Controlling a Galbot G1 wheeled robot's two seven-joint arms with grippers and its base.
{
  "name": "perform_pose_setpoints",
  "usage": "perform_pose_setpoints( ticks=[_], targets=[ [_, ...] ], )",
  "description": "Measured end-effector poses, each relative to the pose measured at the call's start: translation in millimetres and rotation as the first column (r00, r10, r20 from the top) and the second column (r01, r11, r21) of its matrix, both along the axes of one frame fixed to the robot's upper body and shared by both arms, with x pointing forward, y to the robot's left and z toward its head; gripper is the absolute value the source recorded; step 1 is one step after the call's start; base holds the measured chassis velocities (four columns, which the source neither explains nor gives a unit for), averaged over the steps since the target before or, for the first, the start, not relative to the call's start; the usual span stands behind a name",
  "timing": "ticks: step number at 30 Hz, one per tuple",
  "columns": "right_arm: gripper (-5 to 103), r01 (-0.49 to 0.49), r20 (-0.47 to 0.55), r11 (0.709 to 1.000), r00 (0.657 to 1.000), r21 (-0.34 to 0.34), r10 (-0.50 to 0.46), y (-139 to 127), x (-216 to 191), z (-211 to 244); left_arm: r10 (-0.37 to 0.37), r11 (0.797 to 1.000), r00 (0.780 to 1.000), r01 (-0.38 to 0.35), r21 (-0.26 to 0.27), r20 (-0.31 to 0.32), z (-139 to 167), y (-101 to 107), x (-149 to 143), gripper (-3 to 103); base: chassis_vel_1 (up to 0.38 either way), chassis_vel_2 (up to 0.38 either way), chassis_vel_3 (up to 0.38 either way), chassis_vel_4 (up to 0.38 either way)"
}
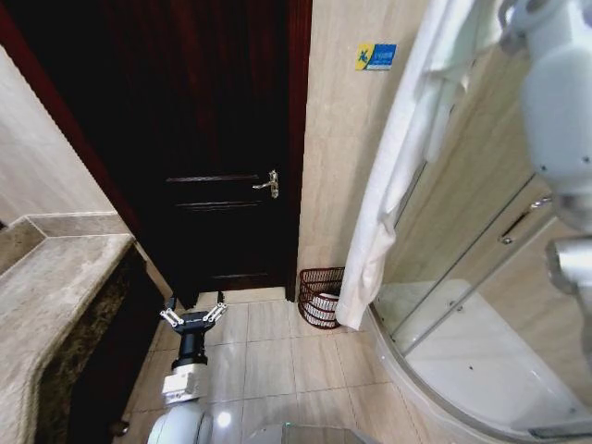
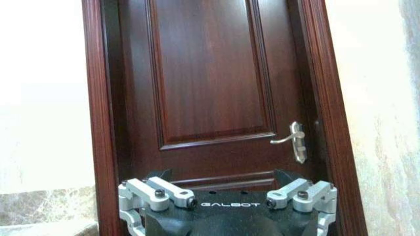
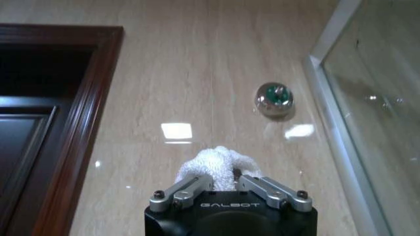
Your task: Discard the used towel into the hamper.
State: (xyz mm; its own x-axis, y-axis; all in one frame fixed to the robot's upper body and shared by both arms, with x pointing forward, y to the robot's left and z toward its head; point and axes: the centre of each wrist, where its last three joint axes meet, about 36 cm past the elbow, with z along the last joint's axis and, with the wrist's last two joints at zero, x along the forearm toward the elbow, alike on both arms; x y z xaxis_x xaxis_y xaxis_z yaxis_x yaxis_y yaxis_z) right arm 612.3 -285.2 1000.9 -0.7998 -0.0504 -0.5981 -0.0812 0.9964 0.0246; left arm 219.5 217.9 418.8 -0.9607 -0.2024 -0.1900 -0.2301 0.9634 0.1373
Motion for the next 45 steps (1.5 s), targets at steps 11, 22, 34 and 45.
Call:
perform_pose_setpoints(
  ticks=[11,22,34,45],
  targets=[
    [3,0.070,-0.038,0.997,0.997,0.022,-0.069,-12,52,8,0.004,1.000,1.000,-0.004,0.000,0.004,2,2,-4,100,0.000,0.000,0.000,0.000],
    [3,0.039,-0.004,0.999,0.999,0.008,-0.039,1,36,21,-0.001,1.000,1.000,0.001,-0.002,0.004,1,2,-2,100,0.000,0.000,0.000,0.000],
    [3,0.032,0.004,0.999,0.999,0.005,-0.032,7,26,36,-0.007,1.000,1.000,0.007,-0.007,-0.001,-2,2,-1,100,0.000,0.000,0.000,0.000],
    [3,0.027,0.022,1.000,0.999,0.006,-0.027,5,14,49,-0.007,1.000,1.000,0.007,-0.005,0.005,0,3,-2,100,0.000,0.000,0.000,0.000]
  ],
)
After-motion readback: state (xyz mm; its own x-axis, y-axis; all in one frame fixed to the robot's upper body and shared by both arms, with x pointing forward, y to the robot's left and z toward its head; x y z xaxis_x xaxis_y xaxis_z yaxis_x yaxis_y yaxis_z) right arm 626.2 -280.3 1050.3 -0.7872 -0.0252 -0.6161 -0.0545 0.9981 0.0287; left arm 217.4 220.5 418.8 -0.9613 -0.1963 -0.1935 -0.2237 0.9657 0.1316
